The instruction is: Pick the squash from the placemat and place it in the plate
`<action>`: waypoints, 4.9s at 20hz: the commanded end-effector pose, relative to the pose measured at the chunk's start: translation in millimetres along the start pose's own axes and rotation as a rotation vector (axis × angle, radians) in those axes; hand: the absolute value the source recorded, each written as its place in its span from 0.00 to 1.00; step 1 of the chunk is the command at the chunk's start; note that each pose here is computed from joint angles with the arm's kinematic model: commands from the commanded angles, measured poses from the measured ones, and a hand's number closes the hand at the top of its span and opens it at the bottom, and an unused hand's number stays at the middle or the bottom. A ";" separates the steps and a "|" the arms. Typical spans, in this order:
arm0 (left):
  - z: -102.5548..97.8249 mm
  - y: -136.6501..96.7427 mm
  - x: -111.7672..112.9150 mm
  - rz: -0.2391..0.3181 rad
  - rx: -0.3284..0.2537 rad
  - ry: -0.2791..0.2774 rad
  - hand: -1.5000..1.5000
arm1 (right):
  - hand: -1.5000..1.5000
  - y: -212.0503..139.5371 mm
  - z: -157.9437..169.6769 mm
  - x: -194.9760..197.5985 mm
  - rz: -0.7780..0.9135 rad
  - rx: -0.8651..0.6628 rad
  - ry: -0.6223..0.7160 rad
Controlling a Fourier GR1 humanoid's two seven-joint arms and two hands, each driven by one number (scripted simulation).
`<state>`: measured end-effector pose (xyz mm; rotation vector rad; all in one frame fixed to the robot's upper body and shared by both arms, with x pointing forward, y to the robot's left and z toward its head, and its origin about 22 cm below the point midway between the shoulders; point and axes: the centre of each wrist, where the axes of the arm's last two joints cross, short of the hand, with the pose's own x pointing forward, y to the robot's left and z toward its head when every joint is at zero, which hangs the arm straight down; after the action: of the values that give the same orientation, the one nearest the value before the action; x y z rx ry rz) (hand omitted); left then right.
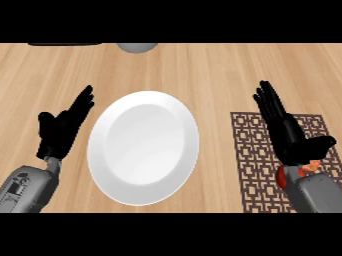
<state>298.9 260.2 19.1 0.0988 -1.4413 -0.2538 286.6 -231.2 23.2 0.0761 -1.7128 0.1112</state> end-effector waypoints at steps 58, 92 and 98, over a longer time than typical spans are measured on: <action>79.8 64.7 -50.6 -0.235 0.229 -0.068 0.50 | 0.00 -187.6 57.1 31.9 0.560 0.194 0.596; 91.3 54.4 -51.3 -0.258 0.242 -0.060 0.50 | 1.00 -168.0 35.9 -32.0 0.560 0.220 0.515; 66.1 50.1 -32.5 -0.264 0.173 -0.122 0.50 | 1.00 -135.7 -48.2 32.5 1.093 0.380 0.303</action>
<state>224.4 330.5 -2.3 0.4462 -1.5368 -0.3170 312.5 -387.0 30.3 -0.4166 -1.1984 0.9433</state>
